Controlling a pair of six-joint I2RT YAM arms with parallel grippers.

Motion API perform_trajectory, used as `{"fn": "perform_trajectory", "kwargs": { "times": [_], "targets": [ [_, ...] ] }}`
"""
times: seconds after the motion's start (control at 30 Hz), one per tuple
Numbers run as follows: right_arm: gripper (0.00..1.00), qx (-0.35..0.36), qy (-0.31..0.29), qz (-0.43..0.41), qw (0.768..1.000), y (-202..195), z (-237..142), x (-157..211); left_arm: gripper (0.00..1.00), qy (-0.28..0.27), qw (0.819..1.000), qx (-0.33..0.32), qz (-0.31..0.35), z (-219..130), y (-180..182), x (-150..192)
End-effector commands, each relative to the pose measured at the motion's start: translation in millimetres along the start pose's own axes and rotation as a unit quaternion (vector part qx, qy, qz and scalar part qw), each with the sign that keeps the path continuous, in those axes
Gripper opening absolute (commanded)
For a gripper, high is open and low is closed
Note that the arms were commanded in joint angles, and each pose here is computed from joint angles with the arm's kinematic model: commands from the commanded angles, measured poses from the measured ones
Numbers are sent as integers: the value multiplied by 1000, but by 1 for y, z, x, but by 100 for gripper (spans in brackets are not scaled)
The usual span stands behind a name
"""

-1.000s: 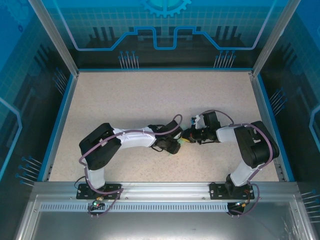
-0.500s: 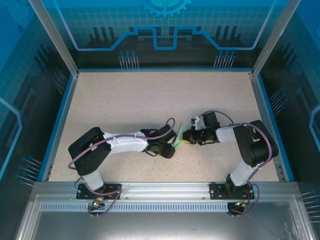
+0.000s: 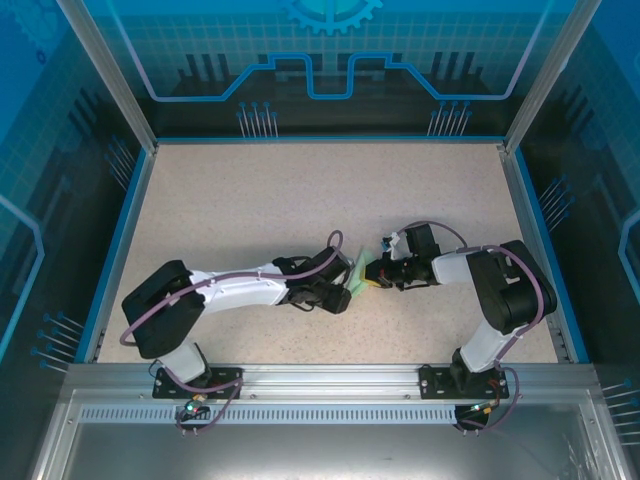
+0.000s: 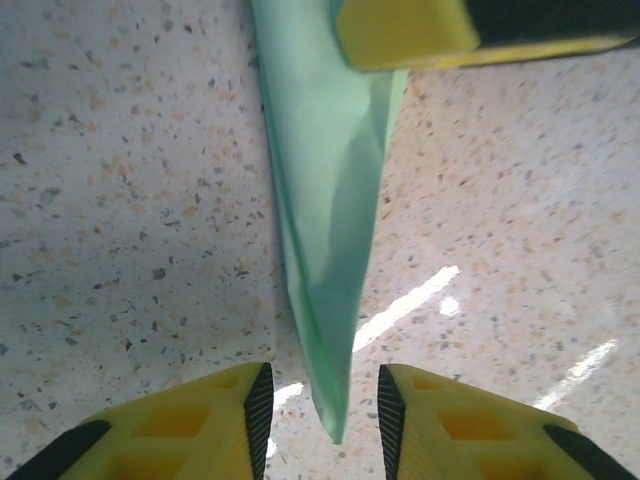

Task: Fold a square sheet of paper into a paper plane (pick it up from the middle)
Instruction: Fold the wing for the fifth time at the center of the table.

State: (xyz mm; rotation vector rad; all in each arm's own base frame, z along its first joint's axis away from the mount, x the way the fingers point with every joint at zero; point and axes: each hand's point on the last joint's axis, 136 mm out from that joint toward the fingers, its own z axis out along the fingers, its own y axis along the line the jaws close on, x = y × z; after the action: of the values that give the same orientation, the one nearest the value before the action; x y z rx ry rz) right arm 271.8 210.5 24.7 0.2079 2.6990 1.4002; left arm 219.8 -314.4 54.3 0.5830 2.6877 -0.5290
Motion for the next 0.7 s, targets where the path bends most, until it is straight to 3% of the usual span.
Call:
{"fn": "perform_trajectory", "kwargs": {
  "times": [0.0, 0.67],
  "targets": [
    [3, 1, 0, 0, 1000, -1, 1, -5, 34, -20, 1000, 11, -17, -6, -7, -8],
    [3, 15, 10, -5, 1000, 5, 4, -4, 21, 6, 994, -91, 68, 23, 8, 3]
  ]
}}
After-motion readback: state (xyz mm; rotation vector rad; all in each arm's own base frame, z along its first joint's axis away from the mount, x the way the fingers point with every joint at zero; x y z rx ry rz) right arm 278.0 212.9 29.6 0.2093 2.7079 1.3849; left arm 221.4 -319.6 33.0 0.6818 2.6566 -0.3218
